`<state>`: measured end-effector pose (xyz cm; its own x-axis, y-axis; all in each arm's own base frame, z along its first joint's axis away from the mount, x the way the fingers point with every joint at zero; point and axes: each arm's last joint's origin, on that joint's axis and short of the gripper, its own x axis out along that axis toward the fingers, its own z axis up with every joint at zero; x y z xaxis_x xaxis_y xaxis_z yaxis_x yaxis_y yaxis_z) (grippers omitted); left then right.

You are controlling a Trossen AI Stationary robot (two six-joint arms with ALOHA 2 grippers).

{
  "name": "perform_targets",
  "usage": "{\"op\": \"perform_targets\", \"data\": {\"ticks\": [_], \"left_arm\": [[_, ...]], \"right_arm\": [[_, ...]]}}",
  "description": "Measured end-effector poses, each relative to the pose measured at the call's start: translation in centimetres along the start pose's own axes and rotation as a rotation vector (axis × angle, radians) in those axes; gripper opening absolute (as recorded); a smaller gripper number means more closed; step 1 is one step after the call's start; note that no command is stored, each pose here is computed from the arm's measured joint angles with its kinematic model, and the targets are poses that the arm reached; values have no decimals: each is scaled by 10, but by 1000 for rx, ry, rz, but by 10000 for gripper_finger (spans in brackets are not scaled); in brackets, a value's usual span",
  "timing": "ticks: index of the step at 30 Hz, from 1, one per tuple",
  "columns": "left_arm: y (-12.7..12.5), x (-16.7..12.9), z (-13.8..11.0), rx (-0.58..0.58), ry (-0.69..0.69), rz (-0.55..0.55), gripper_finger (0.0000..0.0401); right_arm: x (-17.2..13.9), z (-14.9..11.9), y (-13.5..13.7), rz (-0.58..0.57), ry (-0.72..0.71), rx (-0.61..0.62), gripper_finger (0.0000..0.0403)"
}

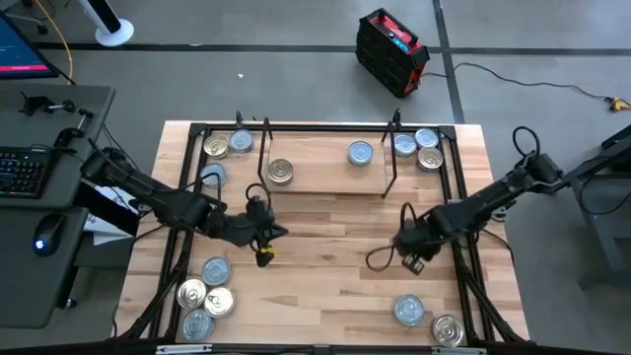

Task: Stack canned seafood by type on shelf
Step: Stack the green tuna can on top of the other green tuna can on the shelf

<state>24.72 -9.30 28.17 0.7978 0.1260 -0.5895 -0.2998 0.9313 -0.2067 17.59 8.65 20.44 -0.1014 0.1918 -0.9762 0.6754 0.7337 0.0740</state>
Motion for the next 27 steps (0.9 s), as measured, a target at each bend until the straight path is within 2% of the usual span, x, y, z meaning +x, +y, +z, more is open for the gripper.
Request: {"op": "perform_targets", "data": {"ticks": [3,7,11,18,22,27], "left_arm": [[13,5,2,77,29,40,0],[40,16,4,121,92,48,0],[70,14,7,118,111,-4,0],[104,-9,11,34,-107,-148,0],[116,-15,9,-48,-187,-152,0],[123,-13,10,-109,-201,-126,0]], "right_arm": [[-10,13,-15,-23,-78,124,0],[-33,27,-40,54,-235,335,0],[-59,29,-77,137,-413,591,0],[-85,29,-133,153,-766,1037,0],[-99,52,-154,176,-930,1110,0],[-107,87,-198,171,-987,1136,0]]}}
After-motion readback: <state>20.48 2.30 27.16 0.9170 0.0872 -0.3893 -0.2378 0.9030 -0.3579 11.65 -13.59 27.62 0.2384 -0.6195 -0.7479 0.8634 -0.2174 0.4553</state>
